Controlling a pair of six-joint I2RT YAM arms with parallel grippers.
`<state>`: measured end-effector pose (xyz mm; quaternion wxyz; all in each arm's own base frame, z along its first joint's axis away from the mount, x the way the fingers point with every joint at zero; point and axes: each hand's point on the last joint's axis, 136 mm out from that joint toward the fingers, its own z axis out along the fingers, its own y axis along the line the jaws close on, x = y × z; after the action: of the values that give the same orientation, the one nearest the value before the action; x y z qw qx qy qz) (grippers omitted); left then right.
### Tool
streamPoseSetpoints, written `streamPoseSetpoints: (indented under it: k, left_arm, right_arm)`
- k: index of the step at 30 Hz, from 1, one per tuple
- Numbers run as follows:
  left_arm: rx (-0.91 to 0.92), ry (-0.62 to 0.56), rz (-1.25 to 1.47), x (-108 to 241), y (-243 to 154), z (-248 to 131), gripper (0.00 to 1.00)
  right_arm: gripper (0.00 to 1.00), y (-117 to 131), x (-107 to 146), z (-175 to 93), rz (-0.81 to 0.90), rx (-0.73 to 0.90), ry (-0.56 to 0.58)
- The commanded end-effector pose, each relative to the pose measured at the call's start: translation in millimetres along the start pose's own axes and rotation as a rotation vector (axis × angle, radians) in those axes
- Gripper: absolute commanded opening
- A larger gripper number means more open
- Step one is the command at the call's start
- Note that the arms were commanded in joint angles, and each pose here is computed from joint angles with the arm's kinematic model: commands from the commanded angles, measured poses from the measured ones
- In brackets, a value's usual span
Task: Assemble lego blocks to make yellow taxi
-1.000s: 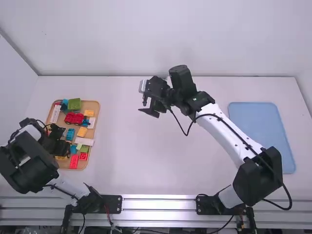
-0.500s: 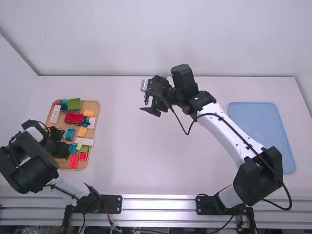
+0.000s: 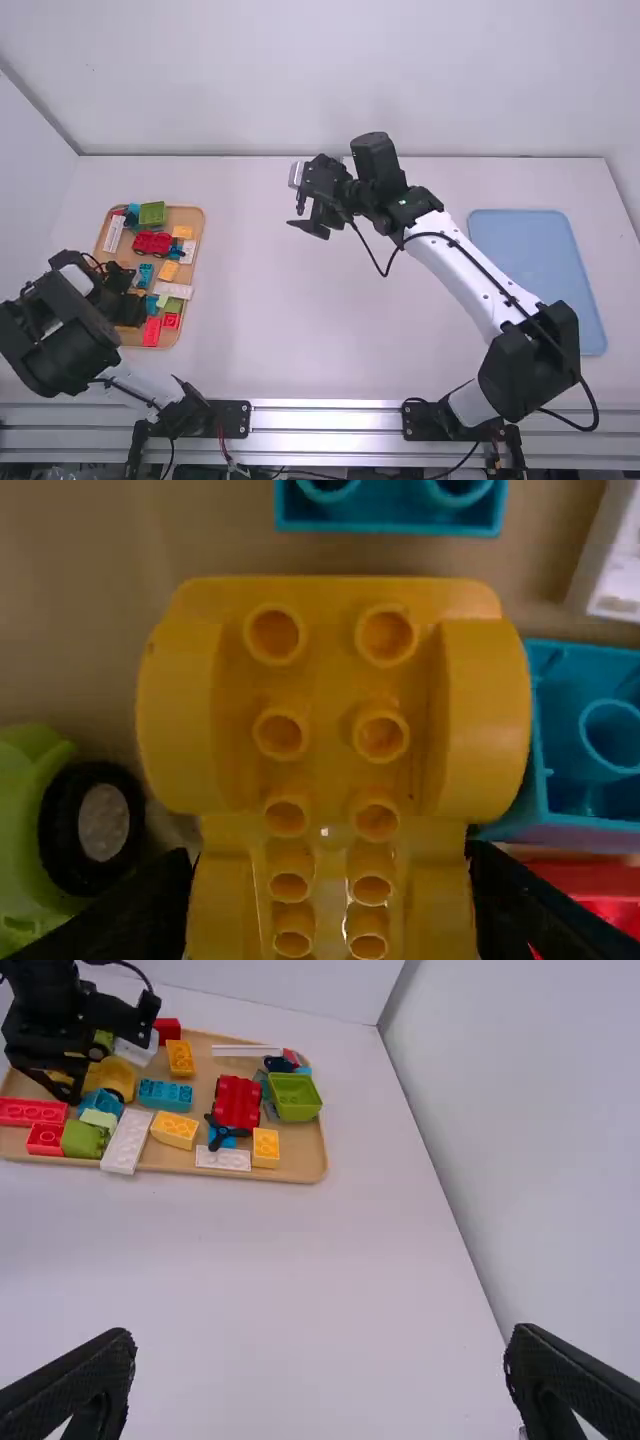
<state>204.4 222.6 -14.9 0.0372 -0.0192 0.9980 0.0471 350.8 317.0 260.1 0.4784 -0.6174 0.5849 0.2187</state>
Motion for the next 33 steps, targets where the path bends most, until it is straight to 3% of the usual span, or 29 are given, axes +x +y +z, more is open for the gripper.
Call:
streamPoseSetpoints:
  k: [1, 3, 7, 15, 18, 21, 29, 33]
  left_arm:
    - [-0.007, 0.016, -0.035, 5, 0, 2, 0.67]
    - [-0.004, 0.016, -0.033, 5, -1, 1, 0.63]
    - [-0.022, 0.028, -0.036, 5, 4, -2, 0.40]
    - [-0.033, 0.078, -0.193, -14, 17, -50, 0.34]
    - [0.043, 0.042, -0.153, -35, 1, -70, 0.21]
    - [0.127, -0.026, -0.017, -65, -30, -85, 0.04]
    - [0.066, -0.087, 0.270, -121, -113, -84, 0.02]
    - [0.035, -0.105, 0.551, -135, -183, -82, 0.04]
  right_arm:
    - [0.98, -7, -10, -3, -0.013, 0.011, -0.023]
    - [0.99, -7, -11, -3, -0.013, 0.011, -0.023]
    - [0.99, -7, -11, -3, -0.015, 0.013, -0.024]
    - [0.99, -12, -7, -3, -0.019, 0.040, -0.003]
    - [0.99, -13, -6, -4, -0.014, 0.037, -0.003]
    - [0.99, -19, -2, -9, 0.019, 0.050, -0.003]
    - [0.99, -29, 4, -23, 0.087, 0.034, -0.043]
    - [0.99, -38, 11, -33, 0.120, 0.047, -0.051]
